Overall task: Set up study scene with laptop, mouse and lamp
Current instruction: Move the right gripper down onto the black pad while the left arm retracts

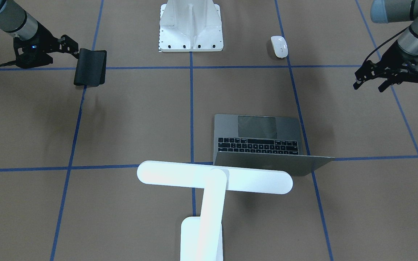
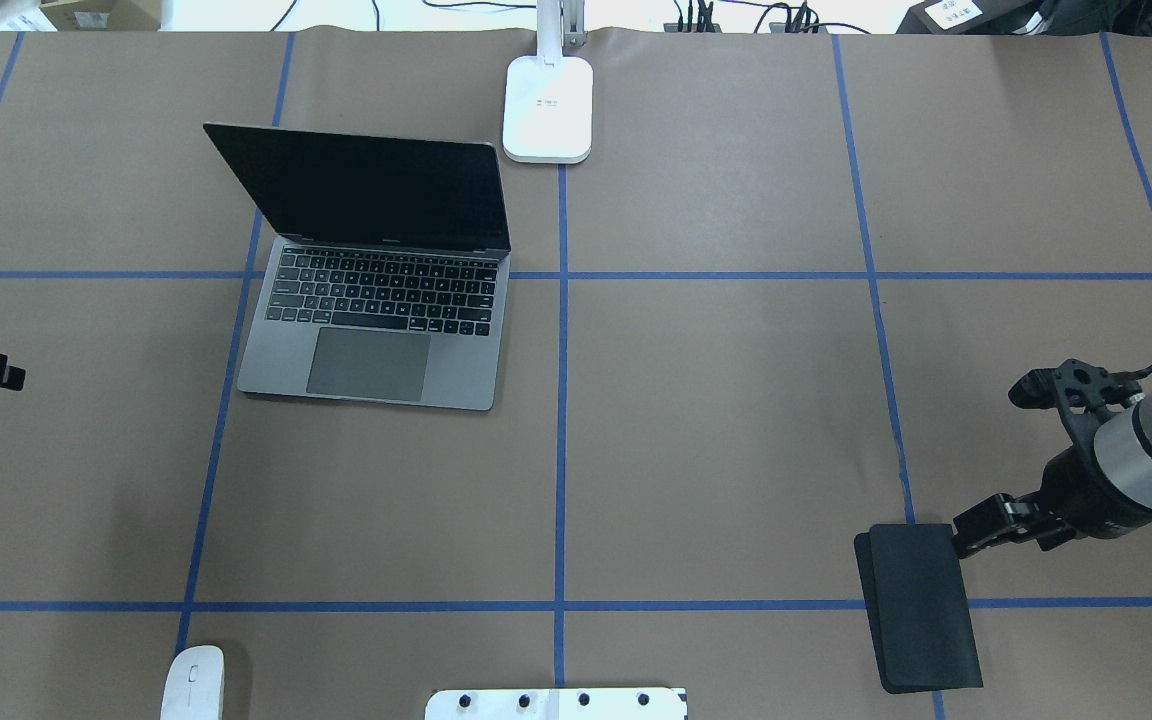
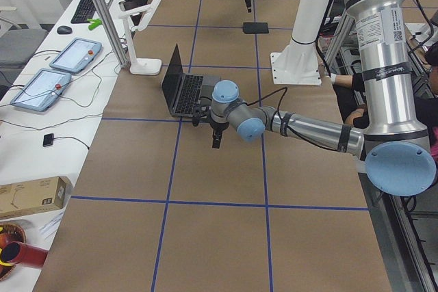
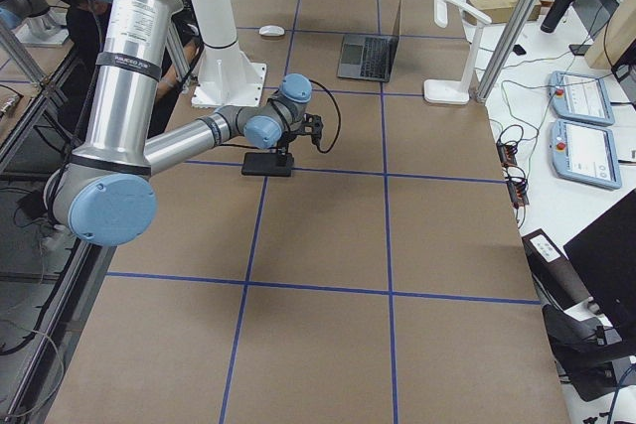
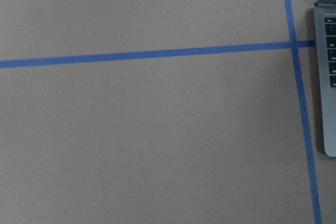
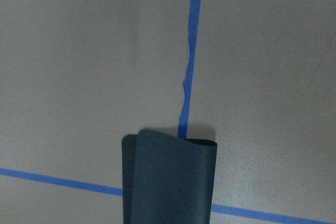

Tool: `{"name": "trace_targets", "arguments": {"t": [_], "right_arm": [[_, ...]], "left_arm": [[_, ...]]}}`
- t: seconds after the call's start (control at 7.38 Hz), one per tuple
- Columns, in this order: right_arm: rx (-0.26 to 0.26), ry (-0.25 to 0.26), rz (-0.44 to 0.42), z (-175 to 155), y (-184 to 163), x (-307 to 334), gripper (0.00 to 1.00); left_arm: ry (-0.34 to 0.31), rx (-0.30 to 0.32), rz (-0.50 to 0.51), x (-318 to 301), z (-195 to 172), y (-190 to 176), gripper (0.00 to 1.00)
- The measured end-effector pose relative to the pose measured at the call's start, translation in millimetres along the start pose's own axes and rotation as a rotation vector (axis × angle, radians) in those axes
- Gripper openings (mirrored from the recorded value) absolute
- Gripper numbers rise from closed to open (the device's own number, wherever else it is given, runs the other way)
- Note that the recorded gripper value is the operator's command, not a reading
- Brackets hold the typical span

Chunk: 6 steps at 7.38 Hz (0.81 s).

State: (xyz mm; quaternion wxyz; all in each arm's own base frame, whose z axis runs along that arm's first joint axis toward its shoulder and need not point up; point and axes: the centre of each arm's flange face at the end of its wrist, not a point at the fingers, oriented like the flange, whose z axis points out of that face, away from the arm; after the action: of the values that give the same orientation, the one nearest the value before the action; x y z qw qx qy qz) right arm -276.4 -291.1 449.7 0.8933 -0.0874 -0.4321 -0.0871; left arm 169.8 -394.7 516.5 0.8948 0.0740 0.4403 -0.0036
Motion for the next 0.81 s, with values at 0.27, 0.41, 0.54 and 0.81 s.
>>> {"name": "trace_targets", "arguments": {"t": [0.27, 0.41, 0.54, 0.81], "right_arm": [[-0.019, 0.007, -0.010, 9.2, 2.2, -1.8, 0.93], [-0.021, 0.006, -0.015, 10.3, 2.5, -3.1, 0.93], [-0.022, 0.004, -0.021, 11.0, 2.3, -4.2, 0.92], [-0.024, 0.000, -0.032, 13.1, 1.2, -8.4, 0.91]], "left_arm": [[0.029, -0.016, -0.054, 26.1, -1.2, 18.2, 1.00], [0.044, -0.028, -0.085, 39.4, -7.5, 30.6, 1.00], [0.050, -0.041, -0.113, 50.6, -12.8, 43.9, 1.00], [0.034, -0.055, -0.160, 82.6, -11.0, 77.5, 1.00]]}}
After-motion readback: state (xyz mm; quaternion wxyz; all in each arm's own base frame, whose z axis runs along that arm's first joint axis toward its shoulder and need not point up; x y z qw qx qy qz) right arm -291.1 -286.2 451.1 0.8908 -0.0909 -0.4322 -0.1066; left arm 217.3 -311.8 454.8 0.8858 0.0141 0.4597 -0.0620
